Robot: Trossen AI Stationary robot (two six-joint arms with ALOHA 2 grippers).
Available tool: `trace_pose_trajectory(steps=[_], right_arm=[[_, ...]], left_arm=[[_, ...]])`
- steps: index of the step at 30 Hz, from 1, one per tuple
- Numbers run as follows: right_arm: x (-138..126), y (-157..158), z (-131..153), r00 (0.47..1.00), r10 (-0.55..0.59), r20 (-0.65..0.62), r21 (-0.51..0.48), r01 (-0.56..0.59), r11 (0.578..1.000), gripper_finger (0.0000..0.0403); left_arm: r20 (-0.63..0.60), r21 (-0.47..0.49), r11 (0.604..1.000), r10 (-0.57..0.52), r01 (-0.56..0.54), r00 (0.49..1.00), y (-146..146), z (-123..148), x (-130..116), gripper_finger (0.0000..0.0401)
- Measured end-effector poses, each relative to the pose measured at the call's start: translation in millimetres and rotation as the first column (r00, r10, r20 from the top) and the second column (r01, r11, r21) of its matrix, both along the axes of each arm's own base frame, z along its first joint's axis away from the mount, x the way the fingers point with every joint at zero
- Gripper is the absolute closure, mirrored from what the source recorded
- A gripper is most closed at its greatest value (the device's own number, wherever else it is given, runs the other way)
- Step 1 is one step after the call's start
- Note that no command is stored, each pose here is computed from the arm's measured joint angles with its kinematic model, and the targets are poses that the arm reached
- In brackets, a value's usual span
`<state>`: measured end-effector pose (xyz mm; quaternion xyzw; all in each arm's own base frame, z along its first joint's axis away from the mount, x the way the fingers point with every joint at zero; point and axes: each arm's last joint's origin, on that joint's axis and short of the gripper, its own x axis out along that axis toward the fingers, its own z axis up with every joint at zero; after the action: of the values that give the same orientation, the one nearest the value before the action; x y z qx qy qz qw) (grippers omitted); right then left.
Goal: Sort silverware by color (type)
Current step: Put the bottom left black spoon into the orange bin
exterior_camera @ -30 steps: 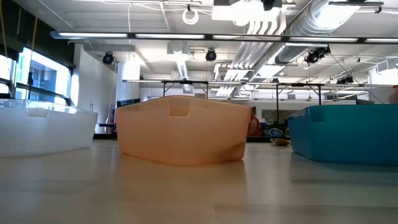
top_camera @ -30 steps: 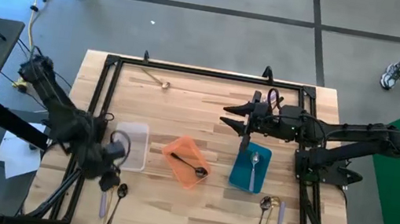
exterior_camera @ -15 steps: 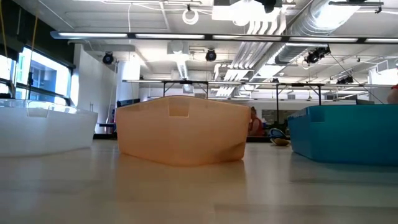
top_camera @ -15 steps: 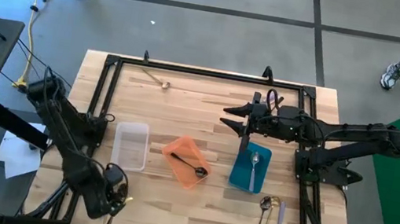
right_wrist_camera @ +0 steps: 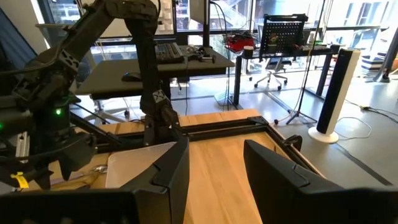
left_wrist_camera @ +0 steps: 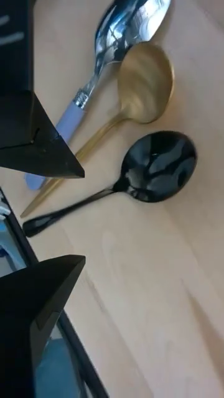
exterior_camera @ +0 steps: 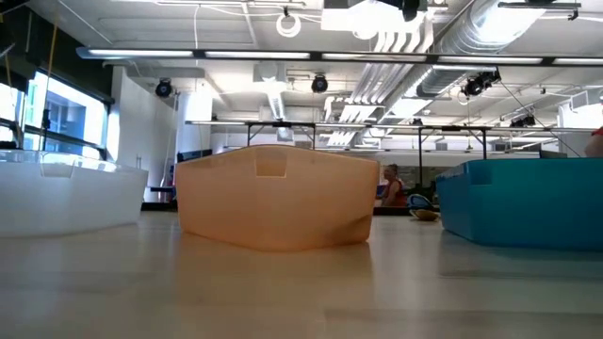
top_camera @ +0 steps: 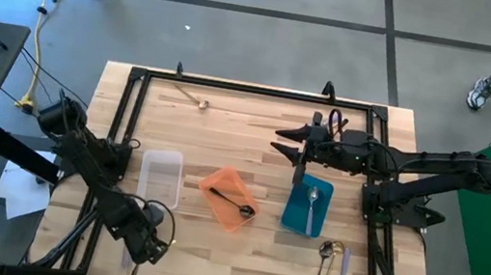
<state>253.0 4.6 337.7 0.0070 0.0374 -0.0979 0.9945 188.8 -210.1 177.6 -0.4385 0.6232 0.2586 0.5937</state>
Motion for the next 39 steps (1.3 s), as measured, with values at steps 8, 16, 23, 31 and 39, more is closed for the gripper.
trace_pose_trajectory(steps=[8,16,23,31,39], right_arm=[[-0.4,-0.1,-4.3,0.999,-0.002,-0.045,-0.002,0.002,1.0,0.0265],[-1.5,-0.1,-10.7,0.994,-0.002,-0.112,-0.006,0.002,1.0,0.0265],[-1.8,-0.1,-12.3,0.992,-0.002,-0.129,-0.006,0.001,1.0,0.0265],[-1.8,-0.1,-12.3,0.992,-0.001,-0.129,-0.006,0.0,1.0,0.0265],[-1.7,0.0,-12.2,0.993,-0.004,-0.117,0.054,0.011,0.998,0.0265]], left_arm=[[-0.016,-0.04,0.995,0.095,-0.096,0.995,-1.4,0.7,2.8,0.0199],[-0.005,-0.115,0.968,0.223,-0.222,0.975,-16.9,3.6,-2.2,0.0199],[-0.036,-0.039,0.988,0.15,-0.151,0.988,-34.8,-1.6,12.8,0.0199],[-0.088,0.177,0.975,0.154,-0.136,0.984,-33.6,10.0,20.9,0.0199],[-0.136,0.125,0.98,0.171,-0.154,0.976,-28.1,-20.2,13.5,0.0199]])
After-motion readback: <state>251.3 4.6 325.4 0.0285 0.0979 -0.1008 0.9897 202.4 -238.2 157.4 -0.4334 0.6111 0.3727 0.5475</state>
